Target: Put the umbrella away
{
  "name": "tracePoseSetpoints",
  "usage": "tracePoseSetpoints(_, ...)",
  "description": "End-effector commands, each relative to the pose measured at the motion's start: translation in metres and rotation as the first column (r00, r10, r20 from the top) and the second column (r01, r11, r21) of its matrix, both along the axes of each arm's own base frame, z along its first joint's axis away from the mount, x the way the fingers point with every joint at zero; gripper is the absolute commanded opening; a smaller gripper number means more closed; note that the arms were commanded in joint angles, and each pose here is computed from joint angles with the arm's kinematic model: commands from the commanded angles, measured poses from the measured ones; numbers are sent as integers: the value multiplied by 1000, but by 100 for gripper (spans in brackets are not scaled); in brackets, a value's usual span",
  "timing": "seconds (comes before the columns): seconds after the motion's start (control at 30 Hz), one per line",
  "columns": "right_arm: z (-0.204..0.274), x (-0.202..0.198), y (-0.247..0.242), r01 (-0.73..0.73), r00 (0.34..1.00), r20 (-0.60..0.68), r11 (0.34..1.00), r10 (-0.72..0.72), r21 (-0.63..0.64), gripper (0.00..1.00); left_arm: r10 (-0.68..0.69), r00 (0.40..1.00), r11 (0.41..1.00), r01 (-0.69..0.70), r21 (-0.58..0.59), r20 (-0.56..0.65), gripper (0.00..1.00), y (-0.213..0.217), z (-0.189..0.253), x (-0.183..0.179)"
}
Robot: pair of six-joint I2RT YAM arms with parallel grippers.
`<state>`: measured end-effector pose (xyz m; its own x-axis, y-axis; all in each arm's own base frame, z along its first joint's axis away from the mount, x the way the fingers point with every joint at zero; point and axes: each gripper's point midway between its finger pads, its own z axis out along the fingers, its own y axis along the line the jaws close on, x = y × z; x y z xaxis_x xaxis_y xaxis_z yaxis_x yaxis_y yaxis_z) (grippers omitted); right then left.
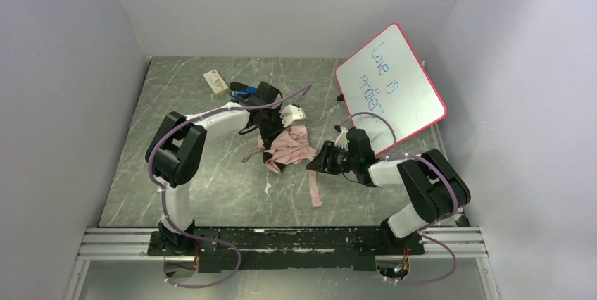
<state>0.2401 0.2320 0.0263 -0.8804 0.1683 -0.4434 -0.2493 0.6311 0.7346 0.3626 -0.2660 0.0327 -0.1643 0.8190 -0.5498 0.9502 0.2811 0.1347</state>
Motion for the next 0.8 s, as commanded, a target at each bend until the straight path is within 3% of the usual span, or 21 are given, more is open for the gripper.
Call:
tracePoseSetpoints(0.0, -3, 4, 1, 7, 1000, 2, 1000, -7, 10, 40, 27, 1000, 990, -27, 136, -1, 5, 23, -34, 1)
tracePoseSetpoints(0.43, 4, -14, 15, -64, 997, 49, 998, 64, 0, 14, 49, 999, 987, -48, 153, -5, 5, 24, -39, 4)
tracePoseSetpoints(0.77, 8, -41, 31, -126, 988, 76, 987, 134, -103, 0, 90, 996, 984, -89, 155, 2, 5, 22, -41, 13)
